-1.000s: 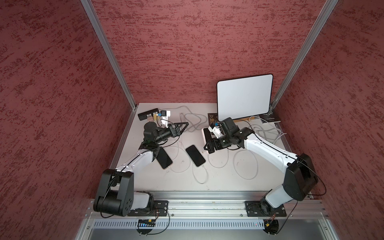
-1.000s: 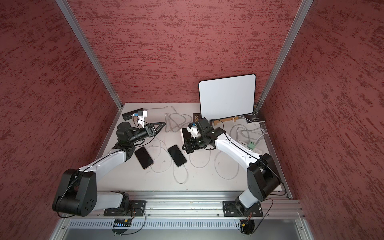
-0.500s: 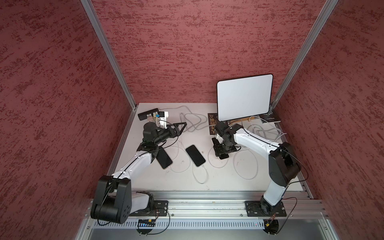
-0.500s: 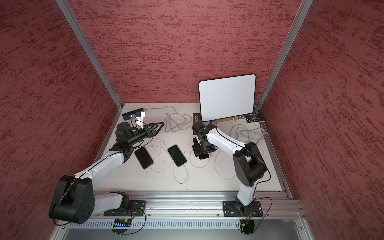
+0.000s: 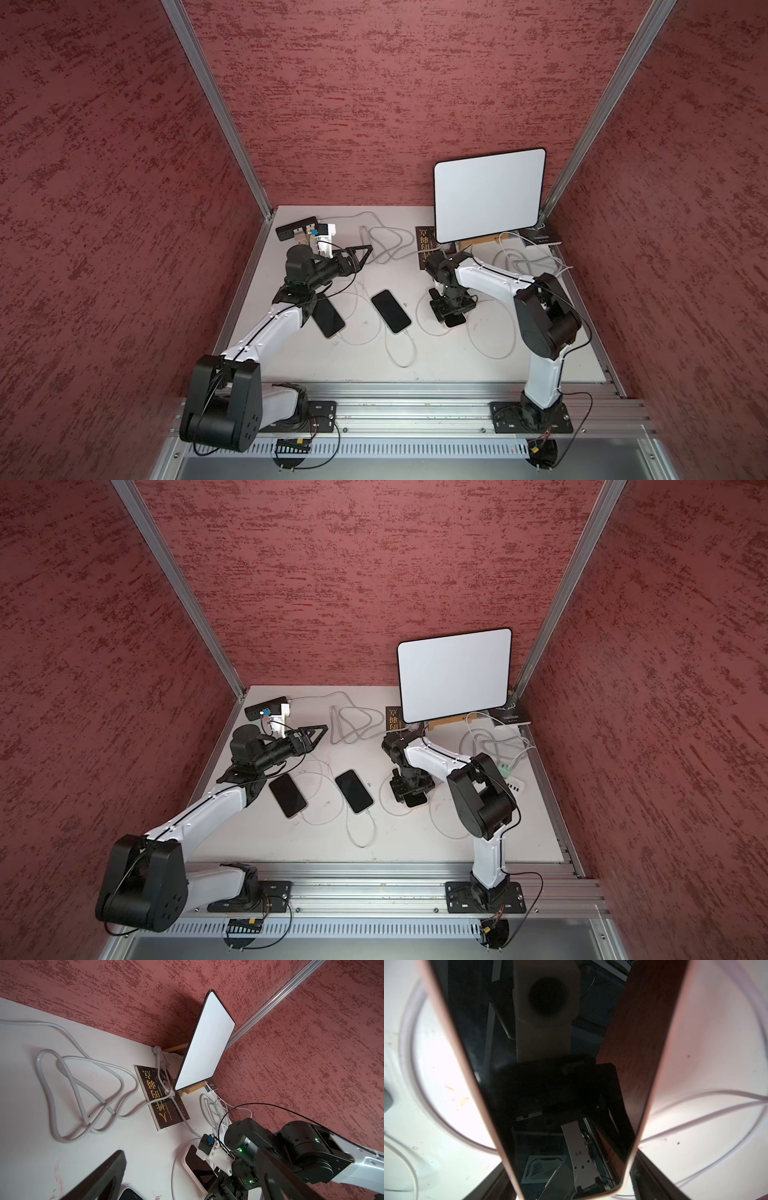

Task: Unplug the charging cable from the phone
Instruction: Place the phone at the center of the board.

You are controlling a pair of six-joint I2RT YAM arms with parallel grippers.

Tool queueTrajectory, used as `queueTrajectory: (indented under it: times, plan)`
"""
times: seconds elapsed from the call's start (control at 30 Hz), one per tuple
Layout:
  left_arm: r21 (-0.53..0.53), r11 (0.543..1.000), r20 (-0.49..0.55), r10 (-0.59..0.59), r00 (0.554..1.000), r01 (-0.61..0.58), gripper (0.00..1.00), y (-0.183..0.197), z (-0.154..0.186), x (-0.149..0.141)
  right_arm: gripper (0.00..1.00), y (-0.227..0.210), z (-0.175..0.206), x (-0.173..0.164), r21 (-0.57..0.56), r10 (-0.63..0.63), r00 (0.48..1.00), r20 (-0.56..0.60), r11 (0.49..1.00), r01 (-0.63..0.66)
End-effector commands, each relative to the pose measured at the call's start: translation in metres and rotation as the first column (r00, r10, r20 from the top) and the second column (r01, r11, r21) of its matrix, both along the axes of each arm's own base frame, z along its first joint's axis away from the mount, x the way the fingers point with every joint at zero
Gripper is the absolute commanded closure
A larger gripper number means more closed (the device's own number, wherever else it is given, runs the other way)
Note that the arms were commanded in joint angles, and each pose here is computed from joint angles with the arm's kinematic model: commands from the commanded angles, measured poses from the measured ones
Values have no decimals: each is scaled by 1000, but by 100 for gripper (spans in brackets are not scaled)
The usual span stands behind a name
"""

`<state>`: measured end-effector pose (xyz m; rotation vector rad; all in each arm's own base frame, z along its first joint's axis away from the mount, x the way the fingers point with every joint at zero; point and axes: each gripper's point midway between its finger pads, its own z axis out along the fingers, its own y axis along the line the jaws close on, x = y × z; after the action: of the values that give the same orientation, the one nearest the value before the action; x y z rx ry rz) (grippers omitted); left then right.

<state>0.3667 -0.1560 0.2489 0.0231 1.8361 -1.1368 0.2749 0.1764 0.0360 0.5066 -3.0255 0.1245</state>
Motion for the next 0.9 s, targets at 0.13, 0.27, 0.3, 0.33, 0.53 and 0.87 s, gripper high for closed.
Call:
queueTrajectory:
  times: [0.13,0.27,0.3,0.33,0.53,0.87]
  plan:
    - [23,999,33,35,999,-35,0,7,8,-2,61,-5,-6,3,-44,11,1000,2,999,-11]
    - [35,998,41,56,998,-57,0,10,9,-2,51,-3,-10,3,-39,13,1000,-5,999,-13]
    - [37,997,42,62,997,-64,0,11,10,-2,48,-3,-11,3,-38,12,1000,-6,999,-12]
    - [38,997,42,68,997,-70,0,12,10,-2,45,-3,-11,3,-39,12,1000,-6,999,-13]
    - [54,989,37,138,990,-140,0,24,9,0,19,1,-2,8,-10,13,1000,26,1000,-12]
    - [44,957,3,288,958,-288,0,57,4,2,2,41,42,14,119,89,983,162,987,-109]
